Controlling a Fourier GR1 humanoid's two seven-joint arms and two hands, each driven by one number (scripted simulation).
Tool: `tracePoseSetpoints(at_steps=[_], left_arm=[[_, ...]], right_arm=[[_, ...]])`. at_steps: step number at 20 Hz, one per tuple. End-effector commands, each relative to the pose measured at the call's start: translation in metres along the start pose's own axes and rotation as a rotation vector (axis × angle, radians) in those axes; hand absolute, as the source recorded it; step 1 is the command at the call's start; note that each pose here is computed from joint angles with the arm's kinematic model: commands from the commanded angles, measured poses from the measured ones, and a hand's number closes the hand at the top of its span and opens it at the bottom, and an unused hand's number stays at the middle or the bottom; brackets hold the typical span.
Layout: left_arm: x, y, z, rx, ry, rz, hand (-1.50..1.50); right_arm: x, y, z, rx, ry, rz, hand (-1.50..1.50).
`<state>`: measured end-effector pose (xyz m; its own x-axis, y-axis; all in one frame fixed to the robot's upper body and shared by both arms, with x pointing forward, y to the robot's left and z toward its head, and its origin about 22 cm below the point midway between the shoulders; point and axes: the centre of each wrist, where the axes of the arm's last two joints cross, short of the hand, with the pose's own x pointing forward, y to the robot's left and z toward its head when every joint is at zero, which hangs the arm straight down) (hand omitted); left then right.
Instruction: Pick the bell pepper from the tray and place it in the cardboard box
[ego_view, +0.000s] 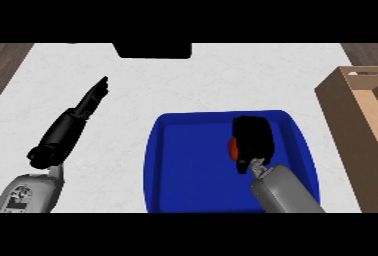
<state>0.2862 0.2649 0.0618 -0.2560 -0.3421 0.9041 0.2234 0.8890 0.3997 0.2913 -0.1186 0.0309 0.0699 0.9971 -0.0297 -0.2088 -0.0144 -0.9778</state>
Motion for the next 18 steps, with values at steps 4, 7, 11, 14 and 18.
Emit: tracePoseSetpoints(at_steps=[4, 7, 11, 14, 18], left_arm=[[0.011, -0.001, -0.011, -0.015, -0.031, 0.001, 0.00], [0.007, -0.001, -0.007, -0.011, -0.019, -0.001, 0.00], [-0.001, -0.001, -0.009, 0.015, -0.006, 0.004, 0.00], [0.009, 0.015, -0.018, 0.008, -0.007, 0.006, 0.00], [-0.005, 0.006, -0.004, 0.011, -0.001, -0.002, 0.00]], right_arm=[[-0.057, -0.076, -0.084, -0.170, 0.157, -0.288, 1.50], [-0.063, -0.069, -0.106, -0.244, 0.151, -0.202, 1.50], [-0.064, -0.140, -0.112, -0.365, 0.149, -0.156, 1.50], [-0.052, -0.146, -0.108, -0.439, 0.221, -0.195, 1.50], [-0.058, -0.177, -0.101, -0.593, 0.423, -0.328, 1.50]])
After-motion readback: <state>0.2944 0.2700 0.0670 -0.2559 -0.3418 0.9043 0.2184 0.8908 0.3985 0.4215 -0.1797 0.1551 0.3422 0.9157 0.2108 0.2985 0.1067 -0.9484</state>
